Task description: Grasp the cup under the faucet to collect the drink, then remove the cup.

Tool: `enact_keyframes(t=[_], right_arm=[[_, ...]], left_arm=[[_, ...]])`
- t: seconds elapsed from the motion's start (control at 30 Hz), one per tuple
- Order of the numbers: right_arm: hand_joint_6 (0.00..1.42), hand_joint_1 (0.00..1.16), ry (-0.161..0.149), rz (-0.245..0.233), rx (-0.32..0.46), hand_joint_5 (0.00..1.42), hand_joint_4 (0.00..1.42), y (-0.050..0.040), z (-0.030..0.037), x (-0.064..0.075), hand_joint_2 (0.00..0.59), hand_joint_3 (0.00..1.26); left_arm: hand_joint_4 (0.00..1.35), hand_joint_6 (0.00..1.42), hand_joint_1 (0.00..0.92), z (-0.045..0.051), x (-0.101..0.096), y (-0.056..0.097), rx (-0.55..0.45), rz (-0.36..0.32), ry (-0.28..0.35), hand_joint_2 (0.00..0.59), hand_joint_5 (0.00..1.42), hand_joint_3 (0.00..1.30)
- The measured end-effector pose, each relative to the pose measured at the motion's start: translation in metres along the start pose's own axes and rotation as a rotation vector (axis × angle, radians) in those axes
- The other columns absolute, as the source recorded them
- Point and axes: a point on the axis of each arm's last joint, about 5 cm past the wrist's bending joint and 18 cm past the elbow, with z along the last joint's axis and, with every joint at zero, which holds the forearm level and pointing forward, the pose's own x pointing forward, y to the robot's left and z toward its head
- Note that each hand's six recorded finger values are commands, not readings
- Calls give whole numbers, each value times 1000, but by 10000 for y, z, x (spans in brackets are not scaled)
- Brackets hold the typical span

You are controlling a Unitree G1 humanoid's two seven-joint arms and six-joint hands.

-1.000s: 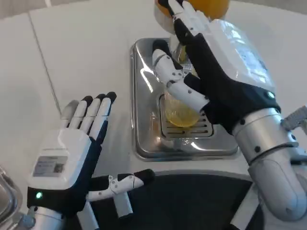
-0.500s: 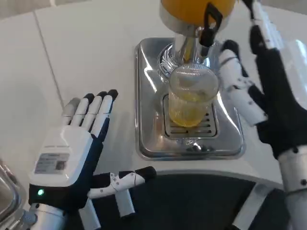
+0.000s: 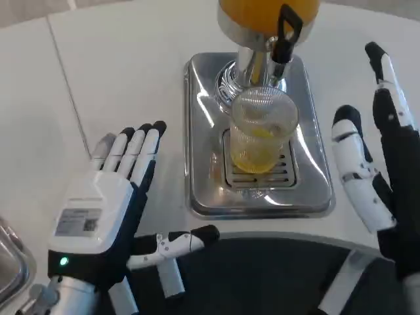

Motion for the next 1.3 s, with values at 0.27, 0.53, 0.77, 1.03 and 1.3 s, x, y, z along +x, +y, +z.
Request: enact_keyframes(t=[0.27, 0.53, 0.77, 1.03, 1.3], right_arm=[[0, 171, -46, 170, -124, 0, 0, -106, -107, -79, 513, 0], [0, 290, -129, 223, -208, 0, 0, -308, -126, -112, 430, 0], [0, 315, -186, 283, -332, 0, 0, -466, -173, -227, 416, 0], [0, 396, -165, 387, -369, 0, 0, -514, -243, -427, 390, 0], [0, 400, -161, 408, -423, 0, 0, -576, -272, -504, 382, 0]], left_arm=[[0, 4, 0, 39, 144, -23, -1, -72, -17, 11, 0, 0], [0, 9, 0, 22, 260, -113, -76, -34, 27, 5, 0, 0], [0, 33, 0, 11, 377, -128, -113, 18, 35, 1, 13, 0], [0, 62, 29, -3, 418, -163, -172, 19, 65, 0, 48, 0], [0, 101, 70, 72, 477, -201, -194, 28, 26, 0, 90, 0]])
